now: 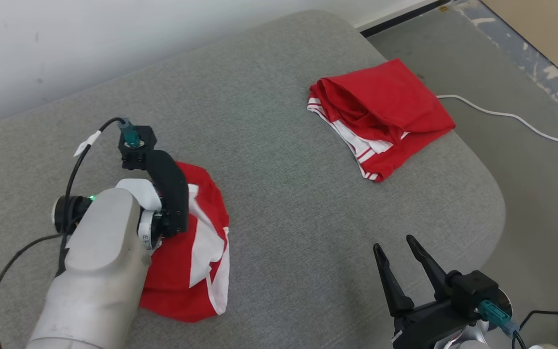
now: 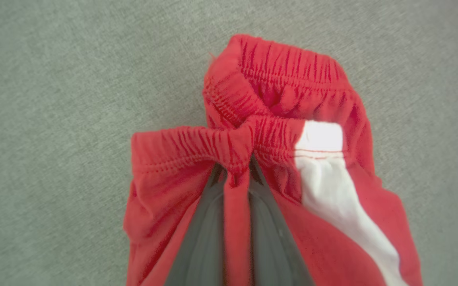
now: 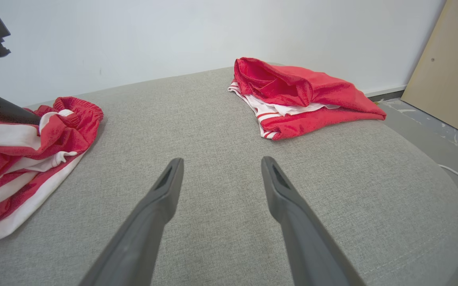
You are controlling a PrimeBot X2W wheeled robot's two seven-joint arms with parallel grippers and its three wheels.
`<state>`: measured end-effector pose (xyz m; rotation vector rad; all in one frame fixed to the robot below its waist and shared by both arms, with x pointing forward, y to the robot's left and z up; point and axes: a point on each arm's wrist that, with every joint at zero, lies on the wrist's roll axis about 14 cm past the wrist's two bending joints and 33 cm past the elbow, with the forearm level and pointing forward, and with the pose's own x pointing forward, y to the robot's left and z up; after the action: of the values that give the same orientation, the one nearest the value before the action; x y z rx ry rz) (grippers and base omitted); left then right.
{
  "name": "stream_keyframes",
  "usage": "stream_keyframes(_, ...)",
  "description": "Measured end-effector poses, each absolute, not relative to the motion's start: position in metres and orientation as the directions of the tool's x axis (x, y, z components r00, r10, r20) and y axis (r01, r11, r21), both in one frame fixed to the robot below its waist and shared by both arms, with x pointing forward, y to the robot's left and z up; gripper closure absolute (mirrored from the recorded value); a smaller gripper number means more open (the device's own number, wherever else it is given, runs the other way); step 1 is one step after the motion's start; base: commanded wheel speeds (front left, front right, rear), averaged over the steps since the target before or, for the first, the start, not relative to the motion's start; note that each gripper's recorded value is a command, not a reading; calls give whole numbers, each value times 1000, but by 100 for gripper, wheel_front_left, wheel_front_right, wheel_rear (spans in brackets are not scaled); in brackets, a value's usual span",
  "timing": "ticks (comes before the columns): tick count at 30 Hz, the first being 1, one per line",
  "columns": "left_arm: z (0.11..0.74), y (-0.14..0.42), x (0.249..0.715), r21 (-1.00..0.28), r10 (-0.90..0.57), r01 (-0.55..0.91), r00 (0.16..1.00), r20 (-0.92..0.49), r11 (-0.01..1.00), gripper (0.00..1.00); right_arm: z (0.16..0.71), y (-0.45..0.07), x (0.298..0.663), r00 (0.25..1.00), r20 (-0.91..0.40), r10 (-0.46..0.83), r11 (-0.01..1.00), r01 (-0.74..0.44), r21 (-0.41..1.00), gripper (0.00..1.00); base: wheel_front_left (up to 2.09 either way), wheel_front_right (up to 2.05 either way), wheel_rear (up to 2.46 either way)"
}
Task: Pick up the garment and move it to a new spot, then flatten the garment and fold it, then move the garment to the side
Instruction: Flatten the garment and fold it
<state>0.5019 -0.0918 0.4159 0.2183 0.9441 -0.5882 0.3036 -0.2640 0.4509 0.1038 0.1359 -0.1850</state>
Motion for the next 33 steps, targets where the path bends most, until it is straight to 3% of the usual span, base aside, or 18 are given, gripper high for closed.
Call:
stream_keyframes(2, 423, -97, 502, -96, -416, 567, 469, -779, 818, 100, 453, -260, 309, 978, -135, -158, 981, 171, 91, 0, 0, 0, 0)
stream_keyframes(7, 477, -123, 517, -227, -603, 589, 587, -540, 776, 100, 456, -251, 314, 985, -123, -125, 986, 137, 96, 0, 0, 0, 0)
stream_keyframes(12, 576, -162, 514, -461, -776, 657, 619, -122, 596, 100, 457, -251, 313, 986, -117, -120, 987, 132, 97, 0, 0, 0, 0)
stream_keyframes(16, 642, -173, 502, -573, -768, 686, 623, 146, 448, 100, 459, -250, 313, 987, -109, -116, 987, 127, 100, 0, 0, 0, 0)
stream_keyframes(20, 624, -165, 497, -611, -727, 633, 673, 132, 475, 100, 461, -243, 318, 991, -98, -92, 989, 103, 108, 0, 0, 0, 0)
stream_keyframes(29, 477, -88, 479, -617, -546, 323, 811, -211, 718, 100, 462, -216, 335, 996, -85, -6, 992, 16, 128, 0, 0, 0, 0)
stream_keyframes(32, 448, -65, 470, -562, -496, 274, 819, -289, 781, 0, 462, -211, 340, 997, -80, 12, 991, -1, 132, 0, 0, 0, 0)
stream_keyframes(33, 441, -56, 469, -542, -475, 258, 824, -309, 800, 0, 462, -210, 341, 997, -79, 16, 991, -5, 133, 0, 0, 0, 0)
